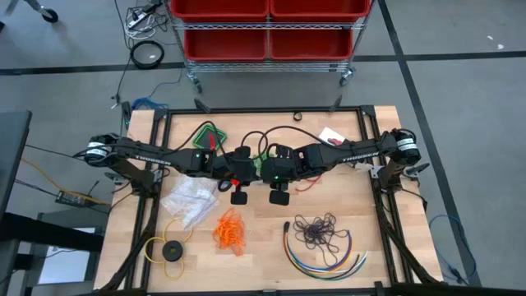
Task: Sort rubber bands
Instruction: Open the transparent zip bag
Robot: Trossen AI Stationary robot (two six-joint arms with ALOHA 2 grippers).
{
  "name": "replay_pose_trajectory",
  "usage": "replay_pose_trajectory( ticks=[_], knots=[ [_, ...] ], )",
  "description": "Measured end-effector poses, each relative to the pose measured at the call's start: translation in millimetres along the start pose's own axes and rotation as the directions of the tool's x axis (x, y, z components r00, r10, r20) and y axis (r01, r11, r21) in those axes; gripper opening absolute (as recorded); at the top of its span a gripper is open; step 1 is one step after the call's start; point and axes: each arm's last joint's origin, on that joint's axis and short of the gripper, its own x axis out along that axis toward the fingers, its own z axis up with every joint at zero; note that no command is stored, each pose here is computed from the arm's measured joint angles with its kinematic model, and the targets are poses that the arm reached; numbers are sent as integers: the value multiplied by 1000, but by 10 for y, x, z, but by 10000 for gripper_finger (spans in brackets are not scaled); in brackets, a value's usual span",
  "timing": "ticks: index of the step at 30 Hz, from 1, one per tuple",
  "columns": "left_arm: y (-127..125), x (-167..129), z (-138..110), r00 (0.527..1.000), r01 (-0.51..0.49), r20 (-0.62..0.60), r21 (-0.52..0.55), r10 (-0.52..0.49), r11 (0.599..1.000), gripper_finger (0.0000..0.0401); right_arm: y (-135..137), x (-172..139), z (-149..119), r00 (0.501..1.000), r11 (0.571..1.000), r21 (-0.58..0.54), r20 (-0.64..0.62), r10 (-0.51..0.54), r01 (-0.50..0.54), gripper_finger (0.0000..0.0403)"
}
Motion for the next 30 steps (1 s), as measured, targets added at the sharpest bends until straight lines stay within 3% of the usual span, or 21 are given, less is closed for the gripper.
replay_pose_trajectory(
  ticks=[12,30],
  knots=[
    [-12,0,10,999,44,14,15,-44,999,0,-5,-1,-29,1000,1000,-10,-28,-11,11,118],
    [-31,-2,17,994,109,28,23,-110,994,0,53,-13,17,1000,998,-58,27,10,-8,118]
  ],
)
